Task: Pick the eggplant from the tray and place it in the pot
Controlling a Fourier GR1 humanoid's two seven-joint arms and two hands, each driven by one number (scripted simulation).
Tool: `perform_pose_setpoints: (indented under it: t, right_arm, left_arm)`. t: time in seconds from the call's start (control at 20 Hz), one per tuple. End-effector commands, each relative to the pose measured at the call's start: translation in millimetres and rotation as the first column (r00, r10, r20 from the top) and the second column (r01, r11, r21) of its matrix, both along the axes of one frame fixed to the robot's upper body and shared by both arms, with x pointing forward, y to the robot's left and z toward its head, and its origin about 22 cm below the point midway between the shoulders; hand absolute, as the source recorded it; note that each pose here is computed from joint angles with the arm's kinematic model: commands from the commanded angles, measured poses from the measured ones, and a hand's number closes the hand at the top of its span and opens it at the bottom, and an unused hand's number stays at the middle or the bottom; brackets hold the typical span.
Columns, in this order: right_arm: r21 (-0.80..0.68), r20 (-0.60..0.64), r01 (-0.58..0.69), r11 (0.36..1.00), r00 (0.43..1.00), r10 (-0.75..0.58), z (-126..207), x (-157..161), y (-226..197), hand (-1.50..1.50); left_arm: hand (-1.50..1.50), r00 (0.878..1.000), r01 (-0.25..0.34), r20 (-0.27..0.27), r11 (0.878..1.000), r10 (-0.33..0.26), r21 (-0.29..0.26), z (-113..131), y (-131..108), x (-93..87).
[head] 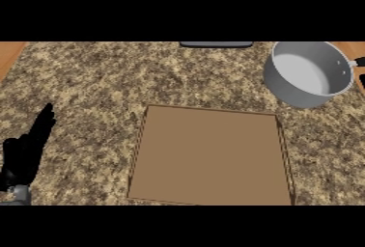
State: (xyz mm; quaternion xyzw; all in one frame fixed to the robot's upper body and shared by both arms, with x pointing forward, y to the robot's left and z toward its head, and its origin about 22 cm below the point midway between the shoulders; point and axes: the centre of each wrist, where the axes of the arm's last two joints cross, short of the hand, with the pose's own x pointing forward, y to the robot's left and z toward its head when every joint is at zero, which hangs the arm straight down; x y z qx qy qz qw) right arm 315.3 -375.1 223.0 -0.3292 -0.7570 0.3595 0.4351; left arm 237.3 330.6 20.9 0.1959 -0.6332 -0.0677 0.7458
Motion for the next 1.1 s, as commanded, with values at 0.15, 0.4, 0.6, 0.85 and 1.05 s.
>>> perform_pose_setpoints:
  t: [0.15, 0.4, 0.6, 0.85, 1.05]
  right_arm:
    - [0.007, -0.024, 0.012, 1.000, 1.000, -0.012, -18.1, 47.8, -25.6, 1.50]
    - [-0.009, -0.025, 0.026, 1.000, 0.999, -0.026, 7.2, 90.0, -12.3, 1.50]
    - [-0.043, -0.040, 0.035, 0.998, 0.999, -0.036, -14.1, 106.0, -13.6, 1.50]
    - [-0.163, -0.013, 0.082, 0.983, 0.996, -0.085, -44.5, 115.5, -7.2, 1.50]
    - [-0.072, -0.116, 0.035, 0.997, 0.992, -0.043, -76.7, 122.3, 8.4, 1.50]
  left_arm:
    - [0.00, 0.999, 0.038, 0.001, 0.999, -0.038, 0.000, 6.2, 2.7, -11.7]
    - [0.00, 0.999, 0.042, 0.003, 0.999, -0.042, 0.004, 8.2, -11.3, 10.6]
    - [0.00, 0.999, 0.049, 0.009, 0.999, -0.049, -0.004, -1.0, -7.3, -2.0]
    - [0.00, 0.997, 0.067, 0.030, 0.998, -0.067, 0.010, -0.2, -24.8, 2.3]
    - [0.00, 0.998, 0.063, 0.026, 0.998, -0.063, 0.002, -0.1, -22.4, 11.4]
